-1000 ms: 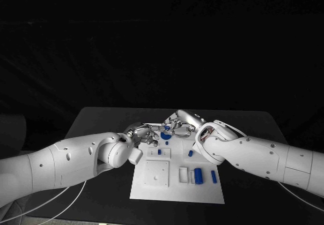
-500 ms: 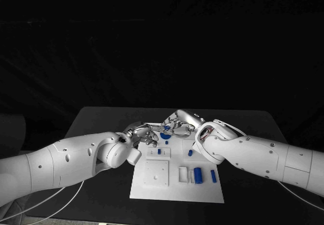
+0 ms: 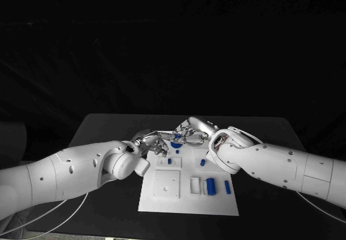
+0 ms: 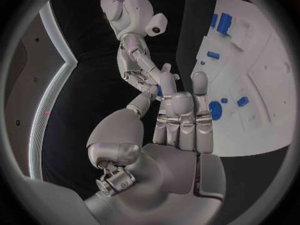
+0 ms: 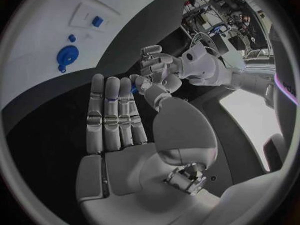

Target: Assemble the parts on the task board

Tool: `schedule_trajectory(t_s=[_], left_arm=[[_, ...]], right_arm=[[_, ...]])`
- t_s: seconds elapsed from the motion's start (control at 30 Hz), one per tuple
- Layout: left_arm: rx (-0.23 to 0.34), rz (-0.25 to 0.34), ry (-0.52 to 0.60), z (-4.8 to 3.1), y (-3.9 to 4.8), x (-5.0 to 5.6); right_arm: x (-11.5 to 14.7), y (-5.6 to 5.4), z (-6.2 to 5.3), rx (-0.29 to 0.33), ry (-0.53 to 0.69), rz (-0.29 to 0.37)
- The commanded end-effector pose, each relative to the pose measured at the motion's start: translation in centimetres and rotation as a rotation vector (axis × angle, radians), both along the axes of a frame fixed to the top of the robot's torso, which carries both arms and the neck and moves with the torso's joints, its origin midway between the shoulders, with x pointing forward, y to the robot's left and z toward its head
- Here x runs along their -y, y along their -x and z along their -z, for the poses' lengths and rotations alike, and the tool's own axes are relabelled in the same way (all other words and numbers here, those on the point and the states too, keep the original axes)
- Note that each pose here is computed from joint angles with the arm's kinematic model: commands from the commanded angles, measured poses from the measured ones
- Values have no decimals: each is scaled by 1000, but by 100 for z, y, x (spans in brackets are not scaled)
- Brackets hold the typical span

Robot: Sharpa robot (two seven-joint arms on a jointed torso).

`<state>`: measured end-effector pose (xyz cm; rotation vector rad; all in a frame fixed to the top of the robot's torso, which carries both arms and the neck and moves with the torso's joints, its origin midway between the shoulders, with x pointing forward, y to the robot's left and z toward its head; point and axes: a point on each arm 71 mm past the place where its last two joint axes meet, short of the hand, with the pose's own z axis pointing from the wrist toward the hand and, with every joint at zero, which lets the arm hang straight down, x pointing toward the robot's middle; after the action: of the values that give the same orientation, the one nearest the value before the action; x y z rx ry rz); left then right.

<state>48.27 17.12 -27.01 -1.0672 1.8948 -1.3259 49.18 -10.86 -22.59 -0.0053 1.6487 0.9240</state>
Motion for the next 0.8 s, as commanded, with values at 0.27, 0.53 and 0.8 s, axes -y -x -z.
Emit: schedule_trajectory(t_s=[0.27, 0.53, 0.8], left_arm=[[28, 63, 29, -35, 30, 92], [17, 63, -7, -8, 3, 15], [6, 104, -218, -46, -132, -181]], right_arm=[[45, -15, 27, -49, -9, 3], [195, -69, 19, -85, -111, 60], [579, -254, -111, -171, -321, 179]])
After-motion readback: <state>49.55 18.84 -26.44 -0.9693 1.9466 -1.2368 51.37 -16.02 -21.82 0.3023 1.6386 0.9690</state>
